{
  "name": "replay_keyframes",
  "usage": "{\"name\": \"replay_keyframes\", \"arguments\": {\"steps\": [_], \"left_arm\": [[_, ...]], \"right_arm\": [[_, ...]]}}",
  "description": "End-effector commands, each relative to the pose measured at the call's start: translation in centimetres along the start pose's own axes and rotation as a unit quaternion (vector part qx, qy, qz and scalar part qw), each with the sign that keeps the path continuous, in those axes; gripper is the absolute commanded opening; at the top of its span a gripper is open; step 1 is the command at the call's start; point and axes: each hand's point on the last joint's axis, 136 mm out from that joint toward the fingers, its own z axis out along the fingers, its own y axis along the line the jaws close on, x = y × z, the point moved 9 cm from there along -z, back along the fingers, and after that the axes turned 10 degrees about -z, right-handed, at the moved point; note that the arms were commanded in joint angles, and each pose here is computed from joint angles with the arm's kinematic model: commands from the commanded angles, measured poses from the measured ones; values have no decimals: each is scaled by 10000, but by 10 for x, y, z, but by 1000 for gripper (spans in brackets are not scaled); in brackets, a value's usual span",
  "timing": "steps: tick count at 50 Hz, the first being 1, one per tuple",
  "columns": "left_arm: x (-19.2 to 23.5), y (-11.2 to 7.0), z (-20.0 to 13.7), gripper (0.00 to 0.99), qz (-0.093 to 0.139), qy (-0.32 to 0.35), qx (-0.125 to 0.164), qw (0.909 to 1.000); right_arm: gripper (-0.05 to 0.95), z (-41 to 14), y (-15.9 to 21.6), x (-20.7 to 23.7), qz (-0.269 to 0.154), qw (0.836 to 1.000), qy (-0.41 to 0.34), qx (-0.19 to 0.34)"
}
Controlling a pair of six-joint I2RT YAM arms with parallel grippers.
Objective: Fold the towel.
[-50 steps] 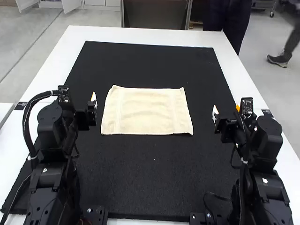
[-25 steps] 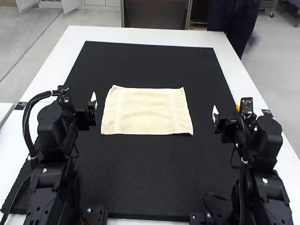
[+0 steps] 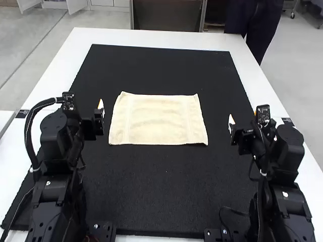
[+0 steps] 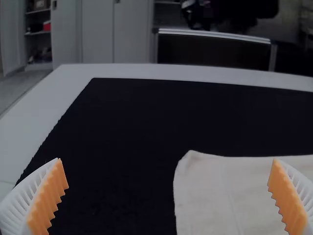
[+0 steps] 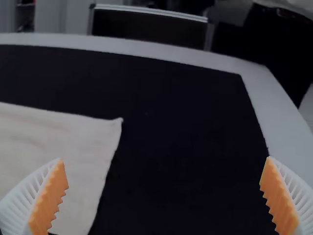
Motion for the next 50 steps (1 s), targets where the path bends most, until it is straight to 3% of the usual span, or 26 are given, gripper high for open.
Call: {"name": "replay_keyframes", "arguments": {"steps": [1, 9, 18, 22, 31, 38, 50], "left_arm": [[0, 0, 0, 964, 61, -49, 3, 10000], [-6, -4, 0, 964, 123, -209, 169, 9996], [-7, -5, 0, 964, 1106, -261, 167, 9934], [-9, -6, -1, 964, 1266, -360, 203, 9911], [-16, -7, -1, 964, 1373, -583, 210, 9886], [-23, -9, -2, 961, 1362, -827, 217, 9870], [-37, -12, -5, 961, 1333, -1244, 237, 9829]], "right_arm": [[911, 0, 0, 1, -660, 9978, -47, -48], [911, 0, -3, -4, -684, 9974, -170, 117], [911, -1, -6, -13, -887, 9948, -439, 246], [911, -1, -7, -15, -896, 9943, -504, 284], [911, -3, -15, -25, -896, 9910, -733, 673], [907, -5, -20, -31, -632, 9897, -907, 907], [905, -8, -22, -43, -364, 9872, -1277, 882]]}}
